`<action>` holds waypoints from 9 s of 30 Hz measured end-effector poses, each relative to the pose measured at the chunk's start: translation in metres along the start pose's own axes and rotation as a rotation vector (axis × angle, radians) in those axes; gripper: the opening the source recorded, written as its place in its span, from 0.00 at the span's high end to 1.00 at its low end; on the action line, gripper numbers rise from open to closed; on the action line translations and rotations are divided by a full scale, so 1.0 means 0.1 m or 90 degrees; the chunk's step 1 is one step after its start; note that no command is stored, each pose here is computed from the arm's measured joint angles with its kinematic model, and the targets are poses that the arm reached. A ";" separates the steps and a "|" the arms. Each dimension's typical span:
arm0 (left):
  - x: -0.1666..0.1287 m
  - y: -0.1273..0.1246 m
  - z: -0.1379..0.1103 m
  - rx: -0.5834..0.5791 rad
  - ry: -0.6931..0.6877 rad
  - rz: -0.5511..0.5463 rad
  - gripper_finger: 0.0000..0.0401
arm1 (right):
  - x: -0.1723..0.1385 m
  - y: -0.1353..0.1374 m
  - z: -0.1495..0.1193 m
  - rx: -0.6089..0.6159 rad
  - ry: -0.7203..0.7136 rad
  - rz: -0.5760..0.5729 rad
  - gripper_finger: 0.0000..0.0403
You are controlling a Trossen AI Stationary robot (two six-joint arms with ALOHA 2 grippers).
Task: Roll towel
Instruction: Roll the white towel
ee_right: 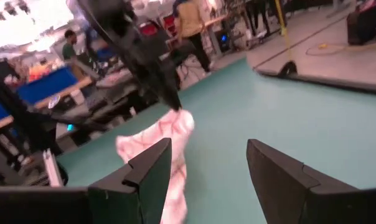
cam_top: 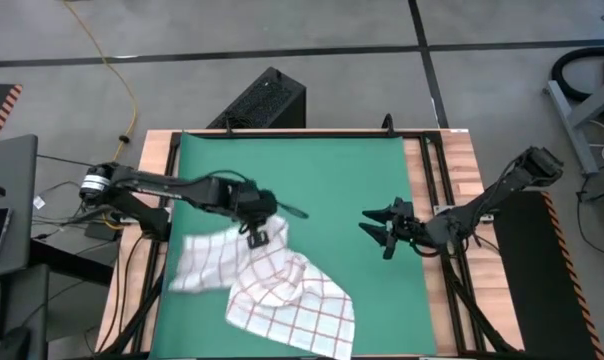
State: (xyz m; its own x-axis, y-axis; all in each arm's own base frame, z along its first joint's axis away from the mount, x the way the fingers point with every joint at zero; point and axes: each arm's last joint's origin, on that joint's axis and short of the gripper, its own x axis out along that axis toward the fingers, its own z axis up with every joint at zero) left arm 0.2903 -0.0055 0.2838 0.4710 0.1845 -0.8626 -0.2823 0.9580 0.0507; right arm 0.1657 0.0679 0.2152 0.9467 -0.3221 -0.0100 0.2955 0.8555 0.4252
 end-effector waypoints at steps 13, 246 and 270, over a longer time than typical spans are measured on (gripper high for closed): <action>-1.85 0.10 0.89 0.182 -0.424 0.083 1.00 | 0.22 0.07 0.46 -0.122 -0.082 -0.066 0.42; 2.35 0.22 0.79 0.349 -0.289 0.165 0.66 | 0.13 0.08 2.79 -0.105 -0.071 -0.059 0.98; 1.92 0.17 0.99 0.264 -0.229 0.227 1.00 | 0.12 0.09 2.74 -0.125 -0.048 -0.083 0.98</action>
State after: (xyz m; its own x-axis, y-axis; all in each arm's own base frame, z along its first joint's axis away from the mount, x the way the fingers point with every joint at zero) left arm 0.4582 0.0680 0.1691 0.6787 0.4991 -0.5387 -0.1609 0.8168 0.5540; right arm 0.1445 -0.0396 0.4668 0.8887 -0.4581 0.0179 0.4409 0.8648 0.2403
